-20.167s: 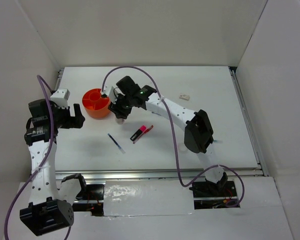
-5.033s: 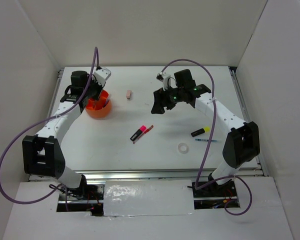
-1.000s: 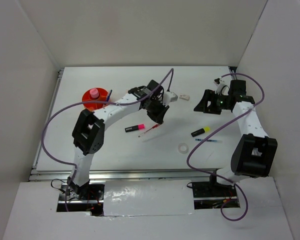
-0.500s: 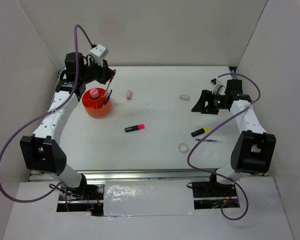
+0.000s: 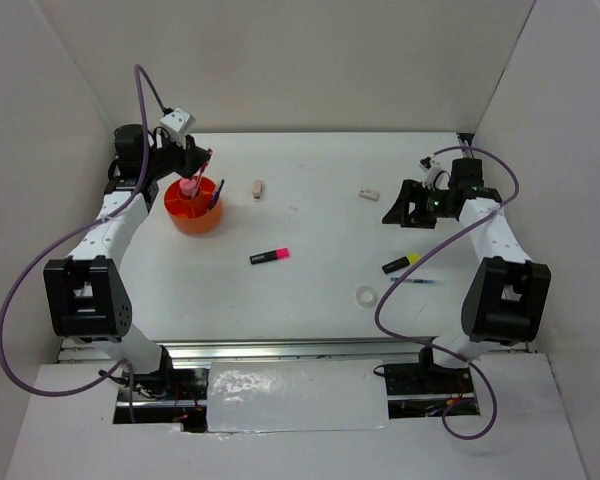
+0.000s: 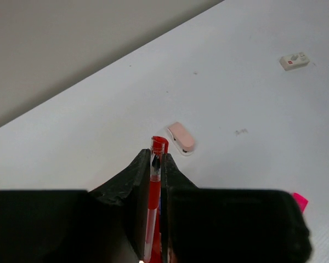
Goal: Sort the stationery into containers
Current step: Place the pen in the storage box.
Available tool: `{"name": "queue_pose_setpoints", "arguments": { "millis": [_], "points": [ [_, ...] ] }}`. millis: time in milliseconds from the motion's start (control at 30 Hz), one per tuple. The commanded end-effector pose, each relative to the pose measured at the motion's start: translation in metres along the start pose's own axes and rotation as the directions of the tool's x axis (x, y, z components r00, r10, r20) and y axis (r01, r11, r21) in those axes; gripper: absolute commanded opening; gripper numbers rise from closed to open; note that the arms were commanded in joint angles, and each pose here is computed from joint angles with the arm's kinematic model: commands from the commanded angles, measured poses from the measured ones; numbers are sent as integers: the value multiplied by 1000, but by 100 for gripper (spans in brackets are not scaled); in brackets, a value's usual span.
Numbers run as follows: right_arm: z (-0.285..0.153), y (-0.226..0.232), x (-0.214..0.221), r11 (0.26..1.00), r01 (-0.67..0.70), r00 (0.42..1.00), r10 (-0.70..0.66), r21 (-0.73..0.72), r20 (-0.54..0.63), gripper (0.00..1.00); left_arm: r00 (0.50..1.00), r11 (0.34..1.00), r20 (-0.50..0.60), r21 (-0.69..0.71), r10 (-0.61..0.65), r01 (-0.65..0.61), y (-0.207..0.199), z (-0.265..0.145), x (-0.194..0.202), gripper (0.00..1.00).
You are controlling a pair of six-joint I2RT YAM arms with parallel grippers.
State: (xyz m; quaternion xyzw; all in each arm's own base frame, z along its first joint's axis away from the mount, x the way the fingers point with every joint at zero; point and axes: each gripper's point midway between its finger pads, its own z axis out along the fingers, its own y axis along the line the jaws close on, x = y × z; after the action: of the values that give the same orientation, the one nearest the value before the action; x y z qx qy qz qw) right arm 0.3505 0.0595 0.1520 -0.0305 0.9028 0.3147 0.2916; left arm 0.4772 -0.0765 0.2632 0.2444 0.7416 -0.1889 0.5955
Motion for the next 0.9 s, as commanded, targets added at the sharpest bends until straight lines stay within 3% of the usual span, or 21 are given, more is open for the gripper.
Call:
{"name": "queue_pose_setpoints", "arguments": {
  "millis": [0, 433, 633, 867],
  "points": [
    [-1, 5, -14, 999, 41, 999, -41, -6, 18, 76, 989, 993, 92, 28, 114, -117, 3, 7, -18, 0],
    [1, 1, -11, 999, 34, 999, -34, -1, 8, 76, 997, 995, 51, 76, 66, -70, -8, 15, 14, 0],
    [2, -3, -10, 999, 51, 999, -51, 17, -4, 76, 998, 995, 10, 85, 58, -59, -12, 18, 36, 16],
    [-1, -19, 5, 990, 110, 992, -104, 84, -65, 77, 998, 995, -13, 82, 54, -53, -14, 17, 48, 27]
  ]
}}
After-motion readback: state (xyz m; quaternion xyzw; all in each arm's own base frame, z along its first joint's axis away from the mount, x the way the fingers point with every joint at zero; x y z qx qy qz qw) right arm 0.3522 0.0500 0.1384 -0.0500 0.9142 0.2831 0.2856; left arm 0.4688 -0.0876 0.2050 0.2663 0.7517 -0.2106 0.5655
